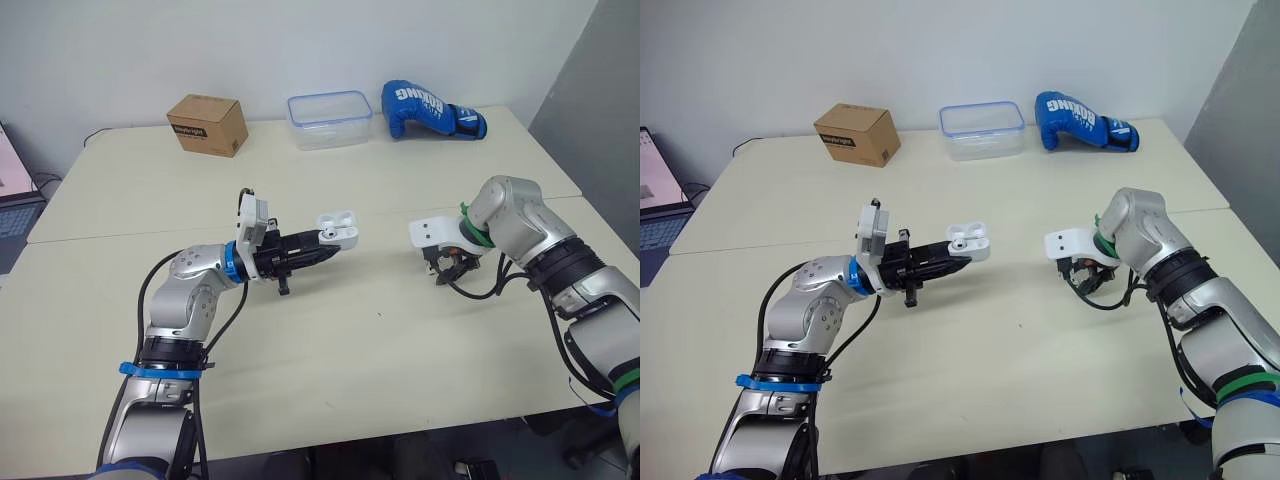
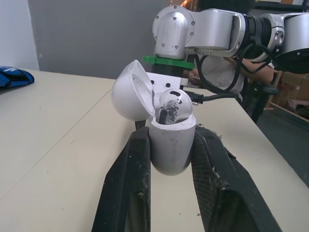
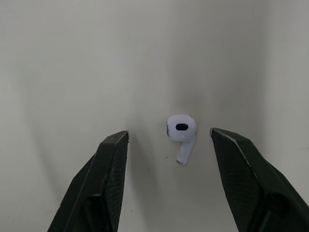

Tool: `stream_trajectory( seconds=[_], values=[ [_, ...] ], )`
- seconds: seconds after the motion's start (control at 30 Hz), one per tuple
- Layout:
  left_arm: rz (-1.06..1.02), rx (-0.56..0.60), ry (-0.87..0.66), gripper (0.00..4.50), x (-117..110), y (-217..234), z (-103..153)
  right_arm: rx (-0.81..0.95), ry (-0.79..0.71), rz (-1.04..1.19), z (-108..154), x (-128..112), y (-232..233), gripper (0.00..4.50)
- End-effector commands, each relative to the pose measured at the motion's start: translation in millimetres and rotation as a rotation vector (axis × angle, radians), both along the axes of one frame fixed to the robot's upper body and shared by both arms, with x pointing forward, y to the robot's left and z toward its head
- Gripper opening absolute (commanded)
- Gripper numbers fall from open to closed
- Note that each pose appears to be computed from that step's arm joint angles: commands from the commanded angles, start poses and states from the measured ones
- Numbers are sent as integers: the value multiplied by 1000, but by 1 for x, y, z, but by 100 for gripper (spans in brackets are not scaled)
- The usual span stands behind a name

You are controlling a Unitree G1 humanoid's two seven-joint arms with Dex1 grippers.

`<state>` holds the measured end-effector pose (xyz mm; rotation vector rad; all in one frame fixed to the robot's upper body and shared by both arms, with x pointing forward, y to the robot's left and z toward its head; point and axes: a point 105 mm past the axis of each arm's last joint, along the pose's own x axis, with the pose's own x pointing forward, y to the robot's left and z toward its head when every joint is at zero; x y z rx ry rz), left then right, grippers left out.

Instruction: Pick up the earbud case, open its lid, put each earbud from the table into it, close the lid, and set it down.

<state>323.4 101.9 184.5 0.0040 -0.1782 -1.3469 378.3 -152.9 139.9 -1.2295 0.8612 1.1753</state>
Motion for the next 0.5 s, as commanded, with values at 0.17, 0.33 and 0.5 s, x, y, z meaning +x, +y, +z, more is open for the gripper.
stream_trajectory(
  seconds=[0.17, 0.33, 0.5],
  values=[
    [-3, -11, -53, 79, -4, 0, 12, -13, -44, 11, 12, 7, 2, 279],
    [4, -9, -53, 79, -4, 1, 11, -26, -46, 17, 11, 9, 1, 279],
    [6, -9, -54, 79, -4, 0, 12, -30, -54, 23, 11, 9, 1, 196]
  ],
)
